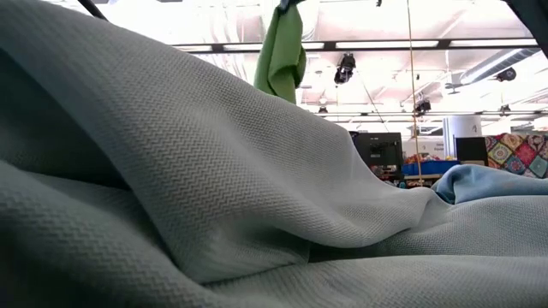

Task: Sort microfiber towel by color & place in baskets
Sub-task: Put the green microfiber towel into the top black wire basket, then put the blue microfiber towel into the bottom black wire basket

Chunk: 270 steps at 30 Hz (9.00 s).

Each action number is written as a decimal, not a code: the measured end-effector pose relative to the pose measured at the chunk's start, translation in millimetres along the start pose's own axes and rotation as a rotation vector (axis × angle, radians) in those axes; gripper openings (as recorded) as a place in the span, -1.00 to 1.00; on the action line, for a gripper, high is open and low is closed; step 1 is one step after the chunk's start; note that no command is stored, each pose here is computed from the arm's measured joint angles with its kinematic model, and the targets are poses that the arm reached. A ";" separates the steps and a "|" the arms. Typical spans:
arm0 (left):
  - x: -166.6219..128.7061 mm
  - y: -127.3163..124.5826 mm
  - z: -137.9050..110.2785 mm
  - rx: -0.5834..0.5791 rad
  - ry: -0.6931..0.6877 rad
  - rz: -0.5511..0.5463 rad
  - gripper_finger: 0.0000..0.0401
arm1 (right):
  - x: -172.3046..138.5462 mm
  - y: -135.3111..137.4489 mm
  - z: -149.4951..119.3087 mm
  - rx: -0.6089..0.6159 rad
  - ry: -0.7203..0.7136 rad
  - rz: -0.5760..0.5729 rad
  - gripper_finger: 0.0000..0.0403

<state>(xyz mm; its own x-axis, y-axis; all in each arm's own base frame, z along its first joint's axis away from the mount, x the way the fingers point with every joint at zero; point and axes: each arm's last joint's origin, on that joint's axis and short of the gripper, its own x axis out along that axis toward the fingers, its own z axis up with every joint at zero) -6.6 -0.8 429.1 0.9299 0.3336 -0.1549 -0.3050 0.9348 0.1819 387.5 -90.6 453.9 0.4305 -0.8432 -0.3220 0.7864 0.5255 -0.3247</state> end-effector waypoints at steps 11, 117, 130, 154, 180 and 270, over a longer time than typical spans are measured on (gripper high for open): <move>0.0 0.0 0.1 0.000 -0.001 0.000 -0.53 | 12.3 5.4 -18.3 0.021 0.128 0.067 -0.34; 1.5 -0.4 -1.6 -0.267 0.012 -0.001 -0.53 | -74.3 19.3 -346.2 0.159 1.308 0.467 -0.15; 1.6 -0.4 -1.7 -0.267 0.013 -0.001 -0.53 | -61.1 37.6 -369.6 0.034 1.387 0.433 -0.28; 1.6 -0.4 -1.8 -0.258 0.013 -0.001 -0.53 | -83.2 12.1 -327.9 0.328 1.294 0.553 -0.93; 1.7 -0.4 -1.7 -0.258 0.013 -0.001 -0.53 | -114.5 0.8 -137.6 0.528 0.406 1.033 -0.93; -5.4 -5.4 -12.7 -0.249 0.093 -0.118 -0.53 | -119.8 267.8 -114.4 0.320 0.609 1.260 -0.33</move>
<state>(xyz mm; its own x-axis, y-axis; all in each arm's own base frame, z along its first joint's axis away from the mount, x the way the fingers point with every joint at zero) -12.6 -6.1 416.6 0.9427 0.2195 -0.2514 -0.2475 0.9651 -0.0852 495.8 164.1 303.8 0.7137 0.3789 -0.5891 0.1295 0.7552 0.6426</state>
